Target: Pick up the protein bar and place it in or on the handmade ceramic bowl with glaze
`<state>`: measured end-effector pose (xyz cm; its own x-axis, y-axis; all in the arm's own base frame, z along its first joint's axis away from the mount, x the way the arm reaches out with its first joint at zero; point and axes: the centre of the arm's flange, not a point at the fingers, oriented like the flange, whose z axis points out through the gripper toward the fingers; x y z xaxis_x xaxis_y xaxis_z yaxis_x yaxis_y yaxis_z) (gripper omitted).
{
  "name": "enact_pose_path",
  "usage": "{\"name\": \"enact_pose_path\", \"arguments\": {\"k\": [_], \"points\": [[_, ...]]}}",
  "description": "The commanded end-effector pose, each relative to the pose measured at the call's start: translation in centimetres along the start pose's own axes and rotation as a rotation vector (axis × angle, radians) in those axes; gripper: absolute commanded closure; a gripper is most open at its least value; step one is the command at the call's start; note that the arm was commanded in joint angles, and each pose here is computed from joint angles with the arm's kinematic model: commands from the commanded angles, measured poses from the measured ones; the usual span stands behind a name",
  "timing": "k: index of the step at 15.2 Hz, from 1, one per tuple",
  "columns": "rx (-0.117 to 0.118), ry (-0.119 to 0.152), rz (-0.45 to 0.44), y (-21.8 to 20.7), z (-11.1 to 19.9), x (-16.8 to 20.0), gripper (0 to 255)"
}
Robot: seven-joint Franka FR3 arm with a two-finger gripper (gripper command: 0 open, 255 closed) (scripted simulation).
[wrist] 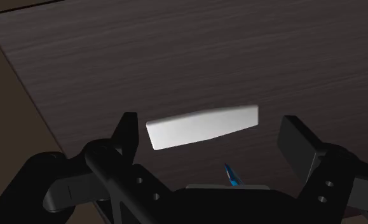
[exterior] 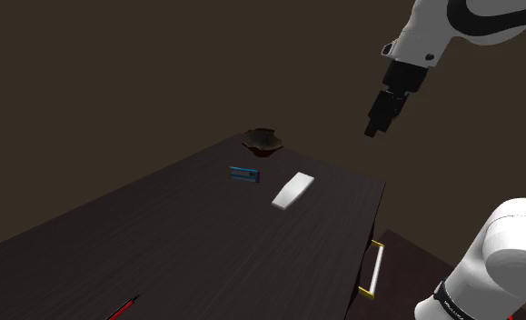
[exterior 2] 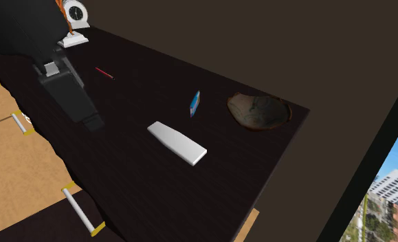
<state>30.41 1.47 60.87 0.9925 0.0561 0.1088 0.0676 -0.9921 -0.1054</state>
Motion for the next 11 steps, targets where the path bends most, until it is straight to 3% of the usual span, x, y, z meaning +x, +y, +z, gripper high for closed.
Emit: {"name": "enact_pose_path", "arguments": {"k": [1,11], "points": [[0.000,0.000,0.000,0.0,0.0,0.0,0],[-0.039,-0.065,-0.215,-2.7,7.5,11.6,0]]}}
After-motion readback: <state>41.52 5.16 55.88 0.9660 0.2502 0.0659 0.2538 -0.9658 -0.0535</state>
